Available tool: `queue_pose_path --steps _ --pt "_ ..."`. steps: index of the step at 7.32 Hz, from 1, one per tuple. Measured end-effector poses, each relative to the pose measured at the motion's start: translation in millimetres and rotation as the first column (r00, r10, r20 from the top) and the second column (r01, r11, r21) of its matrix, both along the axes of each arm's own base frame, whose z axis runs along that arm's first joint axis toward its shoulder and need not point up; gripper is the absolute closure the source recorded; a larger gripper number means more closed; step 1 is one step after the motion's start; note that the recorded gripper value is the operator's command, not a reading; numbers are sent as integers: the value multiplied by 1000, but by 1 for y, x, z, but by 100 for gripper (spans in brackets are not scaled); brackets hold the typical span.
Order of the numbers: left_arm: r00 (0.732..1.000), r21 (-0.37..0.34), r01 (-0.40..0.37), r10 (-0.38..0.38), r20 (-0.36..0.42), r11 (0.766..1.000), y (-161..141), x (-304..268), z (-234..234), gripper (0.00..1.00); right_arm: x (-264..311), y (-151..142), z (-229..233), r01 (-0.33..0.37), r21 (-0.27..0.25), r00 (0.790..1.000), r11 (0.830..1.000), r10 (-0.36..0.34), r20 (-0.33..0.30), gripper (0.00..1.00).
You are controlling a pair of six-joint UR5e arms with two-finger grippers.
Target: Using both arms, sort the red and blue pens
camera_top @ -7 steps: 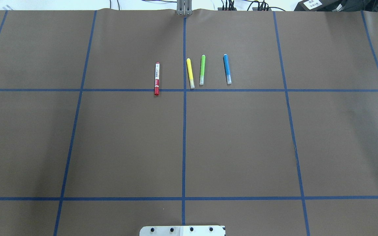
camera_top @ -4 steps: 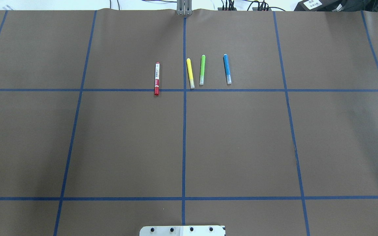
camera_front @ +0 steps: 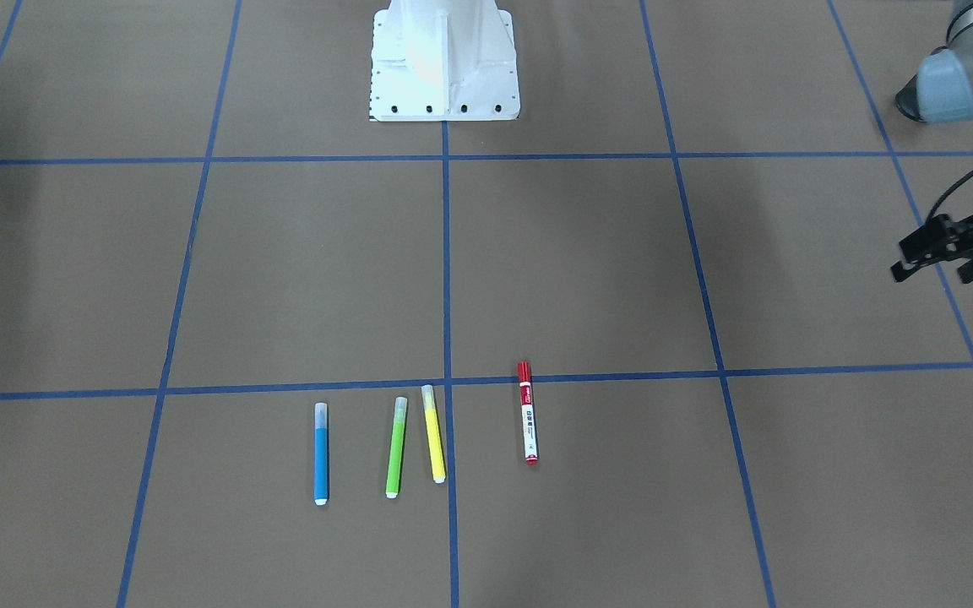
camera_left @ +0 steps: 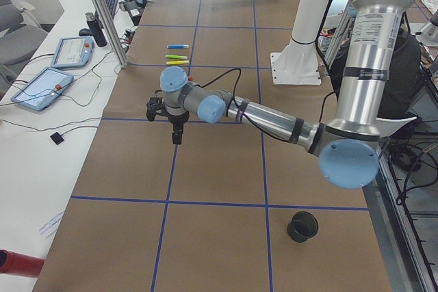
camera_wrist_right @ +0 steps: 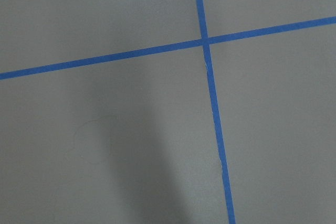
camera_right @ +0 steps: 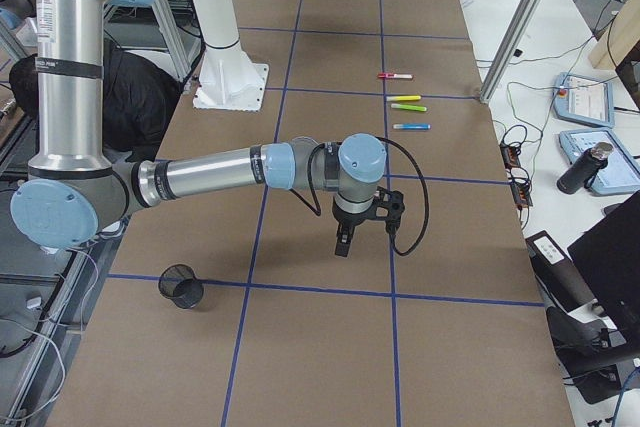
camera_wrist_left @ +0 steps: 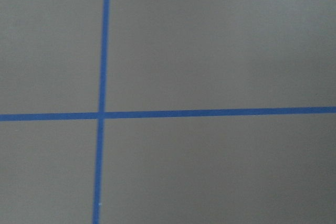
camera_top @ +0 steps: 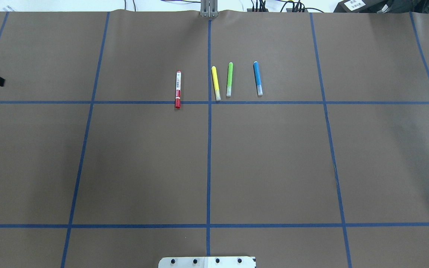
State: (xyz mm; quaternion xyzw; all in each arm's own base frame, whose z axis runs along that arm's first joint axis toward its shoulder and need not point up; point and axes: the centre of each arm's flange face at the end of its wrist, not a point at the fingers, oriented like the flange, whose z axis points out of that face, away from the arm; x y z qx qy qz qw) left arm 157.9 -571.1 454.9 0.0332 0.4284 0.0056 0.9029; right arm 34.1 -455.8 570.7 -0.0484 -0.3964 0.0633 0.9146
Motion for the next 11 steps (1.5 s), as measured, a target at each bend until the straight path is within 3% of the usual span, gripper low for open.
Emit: queue_pose_path --steps 2,4,6,9,11 --pt "994 27 -106 107 -26 994 -52 116 -73 0 -7 -6 -7 7 12 1000 1000 -7 9 1" --pt "988 60 -146 149 -38 987 -81 167 -117 0 -22 -47 -49 31 81 999 996 -32 17 1" --pt "988 50 -149 152 -43 987 -109 203 -149 0 -60 -87 -78 93 132 996 987 -93 -1 1" --pt "991 37 -136 136 3 990 -107 290 -200 1 -108 -96 -101 157 213 987 964 -160 -2 1" --pt "994 48 -108 107 14 993 -89 346 -216 10 -145 -103 -118 163 206 987 965 -162 -18 1"
